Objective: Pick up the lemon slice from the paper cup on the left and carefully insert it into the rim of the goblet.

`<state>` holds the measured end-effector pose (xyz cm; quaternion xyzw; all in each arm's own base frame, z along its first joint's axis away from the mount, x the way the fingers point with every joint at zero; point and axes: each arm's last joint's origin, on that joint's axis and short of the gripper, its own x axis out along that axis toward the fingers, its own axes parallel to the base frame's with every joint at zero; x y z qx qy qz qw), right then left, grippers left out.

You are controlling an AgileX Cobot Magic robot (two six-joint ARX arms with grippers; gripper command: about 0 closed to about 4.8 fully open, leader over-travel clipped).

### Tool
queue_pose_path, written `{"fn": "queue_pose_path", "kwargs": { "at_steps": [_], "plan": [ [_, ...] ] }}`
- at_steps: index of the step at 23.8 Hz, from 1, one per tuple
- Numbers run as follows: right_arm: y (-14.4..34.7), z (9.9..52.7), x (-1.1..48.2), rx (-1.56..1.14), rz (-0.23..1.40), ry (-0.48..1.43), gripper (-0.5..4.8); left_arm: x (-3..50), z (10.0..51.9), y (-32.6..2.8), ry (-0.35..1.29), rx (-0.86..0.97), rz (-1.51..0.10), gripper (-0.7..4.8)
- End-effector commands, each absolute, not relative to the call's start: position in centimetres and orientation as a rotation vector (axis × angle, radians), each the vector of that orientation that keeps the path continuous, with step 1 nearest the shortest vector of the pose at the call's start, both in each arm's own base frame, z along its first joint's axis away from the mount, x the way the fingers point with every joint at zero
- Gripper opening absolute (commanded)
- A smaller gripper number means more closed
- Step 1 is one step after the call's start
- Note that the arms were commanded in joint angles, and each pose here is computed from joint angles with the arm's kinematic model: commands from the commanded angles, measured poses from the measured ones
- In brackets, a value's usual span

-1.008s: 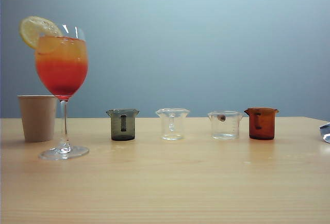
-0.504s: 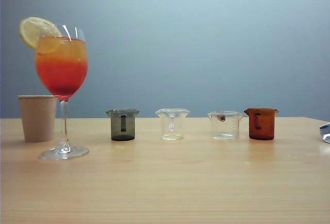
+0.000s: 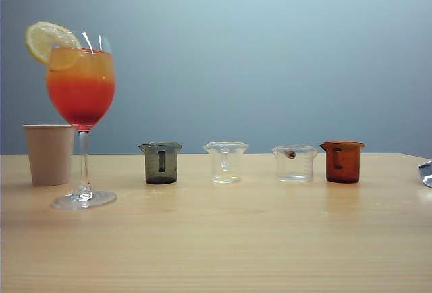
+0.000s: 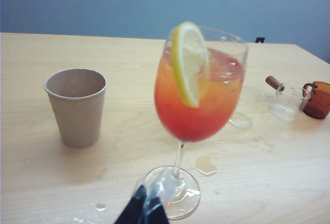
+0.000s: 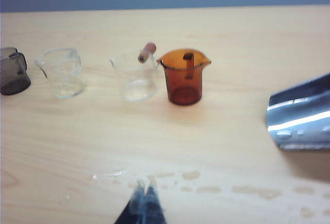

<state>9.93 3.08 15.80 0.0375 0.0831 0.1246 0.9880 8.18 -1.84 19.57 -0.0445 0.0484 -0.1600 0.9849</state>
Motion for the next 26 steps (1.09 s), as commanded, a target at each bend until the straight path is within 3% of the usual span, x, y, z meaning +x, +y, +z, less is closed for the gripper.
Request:
{"fn": "queue_pose_path", "kwargs": {
  "at_steps": [1, 9, 18, 26],
  "plan": [
    [3.1, 15.1, 10.0, 0.107, 0.248, 0.173, -0.08, 8.8, 18.3, -1.9, 0.082, -0.097, -0.318, -0.06],
    [3.0, 14.6, 9.9, 0.083, 0.214, 0.219, 0.13, 9.4, 15.6, -2.0, 0.119, -0.095, -0.298, -0.06],
    [3.0, 14.6, 9.9, 0.084, 0.214, 0.218, 0.13, 9.5, 15.6, -2.0, 0.117, -0.083, -0.294, -0.05],
    [1.8, 15.5, 9.6, 0.112, 0.119, 0.101, 0.13, 9.5, 15.6, -1.7, 0.116, -0.084, -0.270, -0.05]
  ]
}}
